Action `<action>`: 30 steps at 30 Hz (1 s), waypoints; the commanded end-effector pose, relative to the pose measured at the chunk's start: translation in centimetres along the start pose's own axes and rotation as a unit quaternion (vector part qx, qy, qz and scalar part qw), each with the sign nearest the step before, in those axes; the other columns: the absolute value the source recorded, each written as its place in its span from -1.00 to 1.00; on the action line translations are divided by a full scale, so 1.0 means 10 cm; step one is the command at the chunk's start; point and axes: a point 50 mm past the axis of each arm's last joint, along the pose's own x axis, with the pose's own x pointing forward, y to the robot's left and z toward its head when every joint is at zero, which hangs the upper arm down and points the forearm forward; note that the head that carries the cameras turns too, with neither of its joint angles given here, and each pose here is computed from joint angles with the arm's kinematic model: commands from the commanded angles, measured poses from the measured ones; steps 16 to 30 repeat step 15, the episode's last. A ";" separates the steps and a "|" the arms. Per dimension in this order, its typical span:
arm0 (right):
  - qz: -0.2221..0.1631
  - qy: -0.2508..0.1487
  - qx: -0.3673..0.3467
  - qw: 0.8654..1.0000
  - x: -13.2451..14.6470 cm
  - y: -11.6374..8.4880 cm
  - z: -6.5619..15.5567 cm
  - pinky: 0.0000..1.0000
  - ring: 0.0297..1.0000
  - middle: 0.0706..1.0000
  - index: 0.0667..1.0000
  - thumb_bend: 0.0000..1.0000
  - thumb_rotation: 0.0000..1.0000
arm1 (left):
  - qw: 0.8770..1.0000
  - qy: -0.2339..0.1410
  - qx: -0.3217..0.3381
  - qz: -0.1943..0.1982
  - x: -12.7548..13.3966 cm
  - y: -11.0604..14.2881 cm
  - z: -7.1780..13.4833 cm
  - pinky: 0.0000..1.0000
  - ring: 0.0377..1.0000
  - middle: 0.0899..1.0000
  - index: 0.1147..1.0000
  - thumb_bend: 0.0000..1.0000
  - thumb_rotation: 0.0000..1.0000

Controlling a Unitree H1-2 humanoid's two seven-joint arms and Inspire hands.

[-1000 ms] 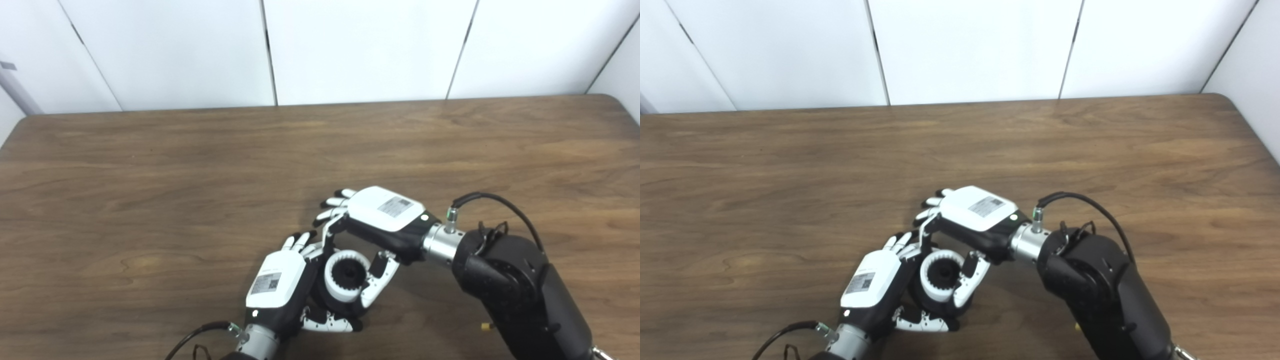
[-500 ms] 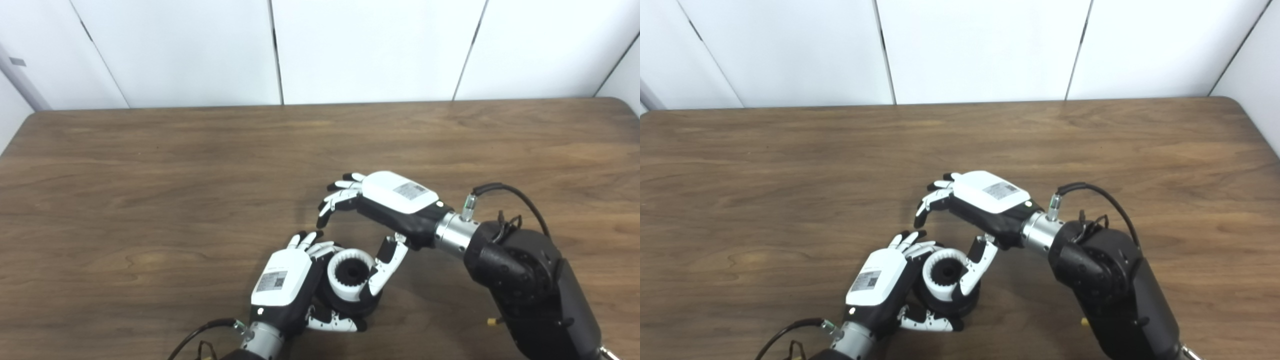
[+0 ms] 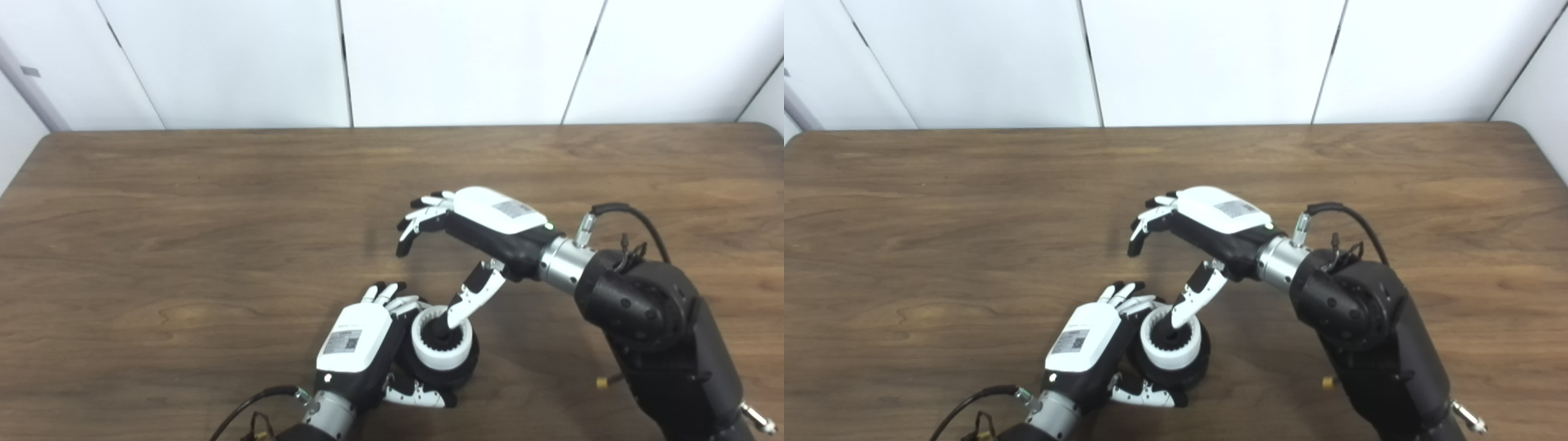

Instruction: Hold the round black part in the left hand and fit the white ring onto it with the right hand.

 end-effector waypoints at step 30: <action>-0.019 -0.019 -0.020 0.999 -0.05 -0.30 0.11 1.00 0.94 0.71 0.37 1.00 -0.42 | 1.000 -0.016 -0.010 -0.007 0.06 -0.07 0.10 1.00 0.90 0.63 -0.17 0.04 -0.88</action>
